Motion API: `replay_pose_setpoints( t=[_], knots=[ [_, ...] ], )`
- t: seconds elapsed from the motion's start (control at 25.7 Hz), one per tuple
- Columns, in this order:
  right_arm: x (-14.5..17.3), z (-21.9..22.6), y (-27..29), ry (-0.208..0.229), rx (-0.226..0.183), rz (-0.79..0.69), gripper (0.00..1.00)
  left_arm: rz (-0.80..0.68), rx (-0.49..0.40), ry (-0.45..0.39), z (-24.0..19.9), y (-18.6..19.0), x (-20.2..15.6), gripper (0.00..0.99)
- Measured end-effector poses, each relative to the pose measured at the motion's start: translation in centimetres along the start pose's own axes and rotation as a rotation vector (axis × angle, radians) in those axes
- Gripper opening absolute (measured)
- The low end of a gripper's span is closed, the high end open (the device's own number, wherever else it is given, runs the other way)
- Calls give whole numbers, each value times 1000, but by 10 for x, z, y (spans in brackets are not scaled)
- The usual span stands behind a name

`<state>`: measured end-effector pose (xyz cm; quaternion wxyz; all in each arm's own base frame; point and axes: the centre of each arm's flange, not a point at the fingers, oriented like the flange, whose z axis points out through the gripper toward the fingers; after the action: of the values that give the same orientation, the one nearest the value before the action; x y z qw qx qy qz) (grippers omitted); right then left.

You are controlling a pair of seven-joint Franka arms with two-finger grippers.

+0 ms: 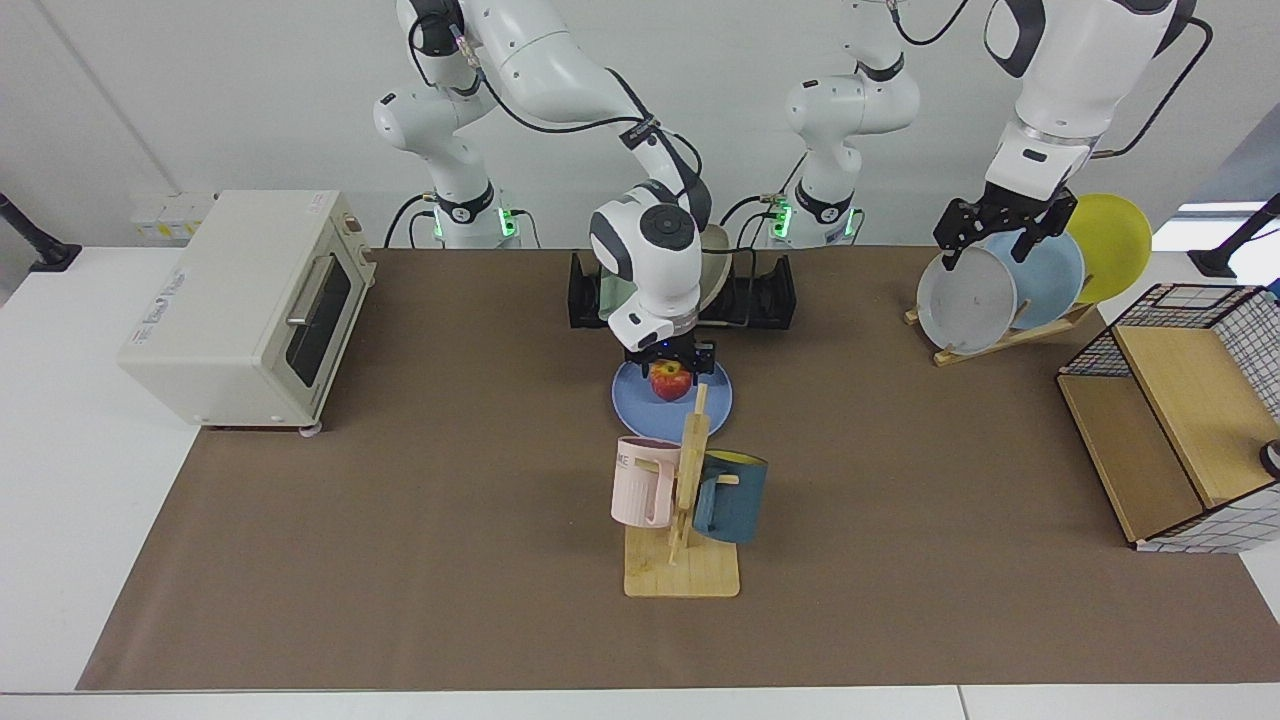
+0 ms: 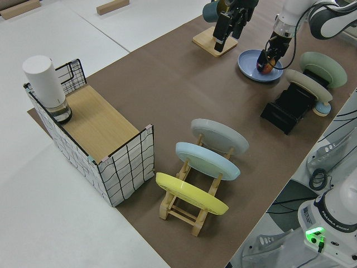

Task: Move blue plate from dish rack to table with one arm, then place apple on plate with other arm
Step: 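Lower the apple onto the blue plate and open the right gripper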

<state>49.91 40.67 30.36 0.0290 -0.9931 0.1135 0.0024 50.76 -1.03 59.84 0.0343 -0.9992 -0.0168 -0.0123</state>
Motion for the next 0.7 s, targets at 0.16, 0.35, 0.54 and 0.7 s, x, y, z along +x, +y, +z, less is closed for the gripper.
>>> replay_pose_setpoints(
  t=[0.16,0.35,0.54,0.7],
  knots=[
    [0,-11,-6,13,17,-6,1000,0,-1,-1,0,0,0,991],
    [8,-53,-11,39,54,-7,1000,1,-1,0,1,0,1,991],
    [20,-118,4,69,93,-49,1000,1,-2,-1,1,0,1,991],
    [50,-166,50,83,101,-81,1000,2,-2,-1,1,1,1,991]
  ],
)
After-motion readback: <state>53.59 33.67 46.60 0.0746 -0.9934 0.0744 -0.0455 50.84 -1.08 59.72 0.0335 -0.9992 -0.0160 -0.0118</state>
